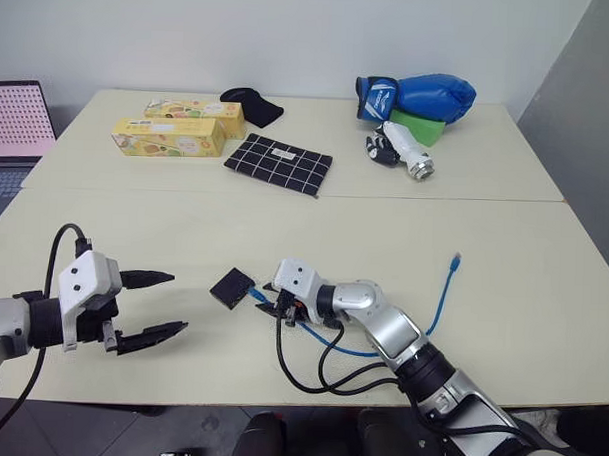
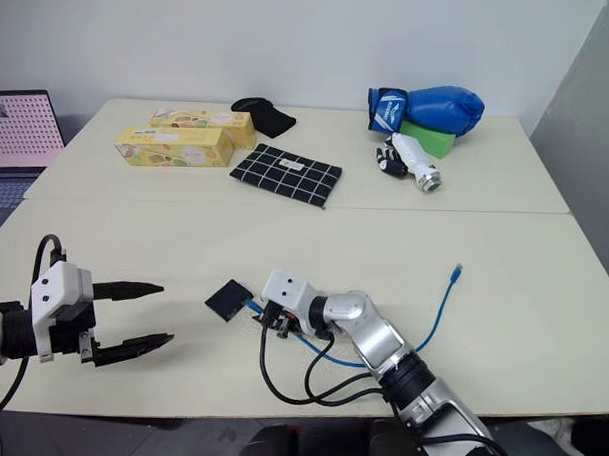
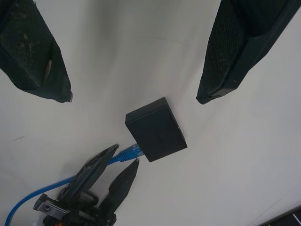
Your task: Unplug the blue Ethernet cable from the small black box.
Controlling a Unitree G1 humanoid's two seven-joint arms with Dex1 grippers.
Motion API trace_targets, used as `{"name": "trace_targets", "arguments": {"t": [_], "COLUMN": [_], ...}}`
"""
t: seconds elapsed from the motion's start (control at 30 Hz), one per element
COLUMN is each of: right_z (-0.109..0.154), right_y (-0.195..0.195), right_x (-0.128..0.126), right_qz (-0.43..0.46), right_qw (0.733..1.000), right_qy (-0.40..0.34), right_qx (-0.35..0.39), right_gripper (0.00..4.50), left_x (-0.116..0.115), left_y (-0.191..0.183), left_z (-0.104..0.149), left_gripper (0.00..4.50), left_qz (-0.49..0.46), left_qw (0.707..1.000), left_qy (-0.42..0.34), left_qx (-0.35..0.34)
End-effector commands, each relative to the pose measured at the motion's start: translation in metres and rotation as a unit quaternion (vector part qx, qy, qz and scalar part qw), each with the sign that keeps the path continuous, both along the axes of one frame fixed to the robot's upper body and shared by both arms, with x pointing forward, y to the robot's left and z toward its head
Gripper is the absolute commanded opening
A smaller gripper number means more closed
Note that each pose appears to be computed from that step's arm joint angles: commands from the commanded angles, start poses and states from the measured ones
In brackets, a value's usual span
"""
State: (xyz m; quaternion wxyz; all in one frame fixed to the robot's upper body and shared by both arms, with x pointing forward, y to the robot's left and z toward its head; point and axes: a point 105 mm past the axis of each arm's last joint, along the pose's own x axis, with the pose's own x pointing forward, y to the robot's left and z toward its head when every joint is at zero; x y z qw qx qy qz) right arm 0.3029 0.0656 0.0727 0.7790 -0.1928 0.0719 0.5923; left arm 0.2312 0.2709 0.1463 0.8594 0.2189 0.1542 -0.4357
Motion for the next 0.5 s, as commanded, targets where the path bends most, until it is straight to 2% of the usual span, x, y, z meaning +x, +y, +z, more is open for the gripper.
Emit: {"name": "trace_targets", "arguments": {"t": [0.03,0.07,0.1,0.13,0.2,0.3,0.43,0.5], "right_z": [0.006,0.01,0.016,0.022,0.029,0.051,0.082,0.093], "right_y": [-0.018,-0.021,-0.026,-0.031,-0.036,-0.058,-0.074,-0.074], "right_x": [0.019,0.022,0.025,0.028,0.031,0.036,0.028,0.019], "right_qz": [-0.041,-0.043,-0.042,-0.04,-0.037,-0.014,0.047,0.086], "right_qw": [0.998,0.997,0.995,0.993,0.99,0.976,0.951,0.936], "right_qy": [-0.048,-0.062,-0.083,-0.103,-0.13,-0.213,-0.303,-0.34], "right_qx": [-0.023,-0.024,-0.026,-0.027,-0.03,-0.041,-0.027,-0.012], "right_gripper": [0.6,0.49,0.14,0.06,0.05,0.04,0.04,0.04], "left_x": [0.006,0.007,0.01,0.012,0.015,0.02,0.017,0.015], "left_y": [0.005,0.007,0.008,0.009,0.008,0.001,-0.032,-0.048], "left_z": [-0.001,-0.003,-0.003,-0.002,0.0,0.002,0.008,0.007], "left_gripper": [4.5,4.5,4.5,4.5,4.5,4.5,4.5,4.5], "left_qz": [0.027,0.036,0.048,0.057,0.07,0.095,0.062,0.043], "left_qw": [1.0,0.999,0.999,0.998,0.997,0.989,0.968,0.957], "left_qy": [0.003,0.009,0.009,0.006,0.006,0.034,0.101,0.134], "left_qx": [0.005,0.009,-0.001,-0.013,-0.033,-0.109,-0.221,-0.253]}}
